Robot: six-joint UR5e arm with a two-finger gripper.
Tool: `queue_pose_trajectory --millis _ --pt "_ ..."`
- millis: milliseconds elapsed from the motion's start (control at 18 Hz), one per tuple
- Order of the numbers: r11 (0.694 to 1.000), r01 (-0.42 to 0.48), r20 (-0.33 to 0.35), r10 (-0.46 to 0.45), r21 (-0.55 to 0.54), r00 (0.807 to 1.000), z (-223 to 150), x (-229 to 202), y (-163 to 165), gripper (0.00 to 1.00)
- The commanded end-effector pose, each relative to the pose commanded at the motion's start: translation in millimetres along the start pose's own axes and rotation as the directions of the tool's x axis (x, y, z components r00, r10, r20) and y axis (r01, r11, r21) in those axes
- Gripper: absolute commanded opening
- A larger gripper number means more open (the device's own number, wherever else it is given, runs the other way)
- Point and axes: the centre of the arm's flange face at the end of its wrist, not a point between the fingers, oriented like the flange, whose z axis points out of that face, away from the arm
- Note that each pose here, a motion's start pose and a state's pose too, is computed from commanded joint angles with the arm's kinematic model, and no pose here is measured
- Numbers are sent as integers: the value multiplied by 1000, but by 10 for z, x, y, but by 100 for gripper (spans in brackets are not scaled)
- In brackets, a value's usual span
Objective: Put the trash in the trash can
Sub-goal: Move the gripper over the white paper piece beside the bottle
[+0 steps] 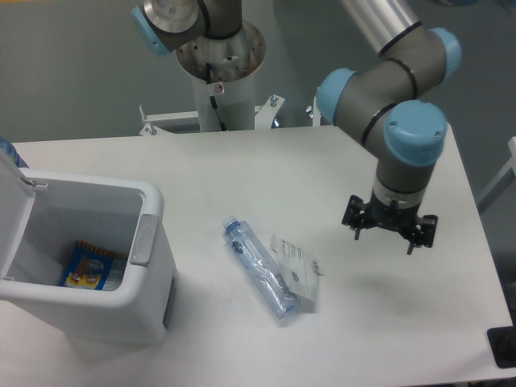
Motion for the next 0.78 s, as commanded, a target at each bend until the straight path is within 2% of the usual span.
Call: queue_pose_trajectory --millis 333,556,778 --pt "998 62 -30 -62 -12 998 142 440 -258 100" --pt "999 47 -31 -48 -6 998 223 761 -402 100" --pt "999 46 -36 -46 -10 998 372 987 -391 100"
